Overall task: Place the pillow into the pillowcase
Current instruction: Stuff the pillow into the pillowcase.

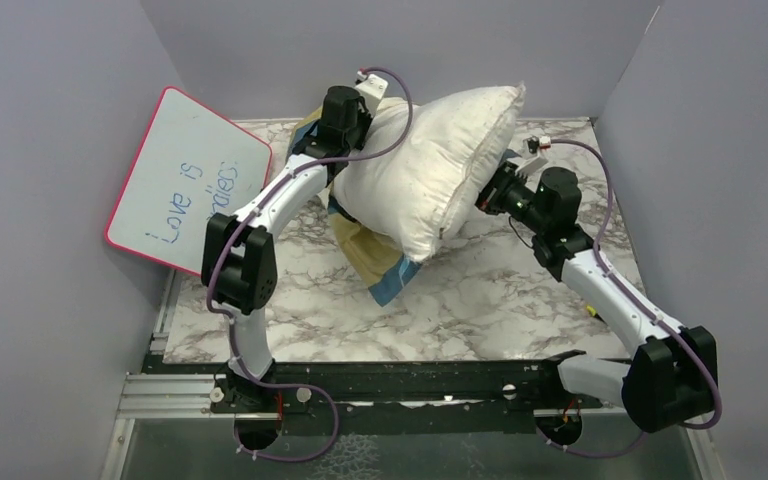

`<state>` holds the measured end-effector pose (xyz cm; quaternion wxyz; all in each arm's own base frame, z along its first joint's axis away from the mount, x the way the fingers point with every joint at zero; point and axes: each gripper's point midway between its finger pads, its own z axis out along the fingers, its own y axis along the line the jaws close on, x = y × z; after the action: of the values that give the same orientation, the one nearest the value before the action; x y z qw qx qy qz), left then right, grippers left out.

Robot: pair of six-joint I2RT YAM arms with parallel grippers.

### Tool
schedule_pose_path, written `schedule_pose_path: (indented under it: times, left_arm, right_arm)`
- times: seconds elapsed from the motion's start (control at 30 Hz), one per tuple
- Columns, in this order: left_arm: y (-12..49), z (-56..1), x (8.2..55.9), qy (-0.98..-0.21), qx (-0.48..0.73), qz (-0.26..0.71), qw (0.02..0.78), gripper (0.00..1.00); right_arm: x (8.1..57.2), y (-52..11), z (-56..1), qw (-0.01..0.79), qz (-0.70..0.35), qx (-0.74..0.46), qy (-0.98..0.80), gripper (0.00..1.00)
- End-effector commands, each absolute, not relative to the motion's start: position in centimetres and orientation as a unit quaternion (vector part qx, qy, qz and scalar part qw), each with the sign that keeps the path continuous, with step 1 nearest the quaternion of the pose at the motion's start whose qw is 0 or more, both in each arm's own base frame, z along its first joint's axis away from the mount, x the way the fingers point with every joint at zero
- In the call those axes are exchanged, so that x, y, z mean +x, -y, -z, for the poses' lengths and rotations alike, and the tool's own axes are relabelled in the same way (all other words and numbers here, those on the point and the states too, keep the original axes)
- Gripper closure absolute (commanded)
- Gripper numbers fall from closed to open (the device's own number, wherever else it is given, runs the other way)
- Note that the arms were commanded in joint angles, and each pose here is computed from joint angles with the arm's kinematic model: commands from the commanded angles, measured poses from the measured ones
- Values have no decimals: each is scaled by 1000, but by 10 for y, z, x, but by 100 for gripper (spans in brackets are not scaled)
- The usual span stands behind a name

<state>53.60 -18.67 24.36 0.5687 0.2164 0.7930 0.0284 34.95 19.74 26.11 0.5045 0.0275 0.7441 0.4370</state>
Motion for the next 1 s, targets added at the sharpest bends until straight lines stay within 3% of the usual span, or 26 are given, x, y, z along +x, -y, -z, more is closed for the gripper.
schedule_pose_path:
  times: [0.0,0.1,0.23,0.33,0.43,0.53,0.67,0.77,0.87,0.97]
  left_arm:
    - [204,-267,555,-779,231,-10,582,99]
    - [262,-323,505,-755,250,118,594,100]
    - [350,-422,382,-668,281,335,602,100]
    - [369,-481,319,-592,281,478,585,100]
    - [345,-529,351,-589,236,446,631,100]
    - [321,-532,402,-644,179,395,630,100]
    - [364,-526,318,-637,234,468,566,100]
    - [357,-545,279,-585,229,530,570,100]
    - [330,-549,339,-619,171,520,563,100]
    - [310,-524,386,-677,144,420,587,100]
  right_arm:
    - [342,-207,-321,530,-473,-8,-704,100]
    - [345,-204,-376,563,-482,-1,-671,100]
    - [339,-198,-499,625,-516,-1,-586,100]
    - [321,-196,-570,650,-533,-21,-540,100]
    - [286,-207,-583,612,-572,-67,-542,100]
    - [265,-200,-594,612,-602,-54,-510,100]
    - [334,-166,-618,711,-452,20,-539,100]
    - [351,-169,-594,695,-424,20,-580,100]
    - [316,-194,-555,611,-525,4,-592,100]
    - [290,-198,-563,569,-605,31,-555,100]
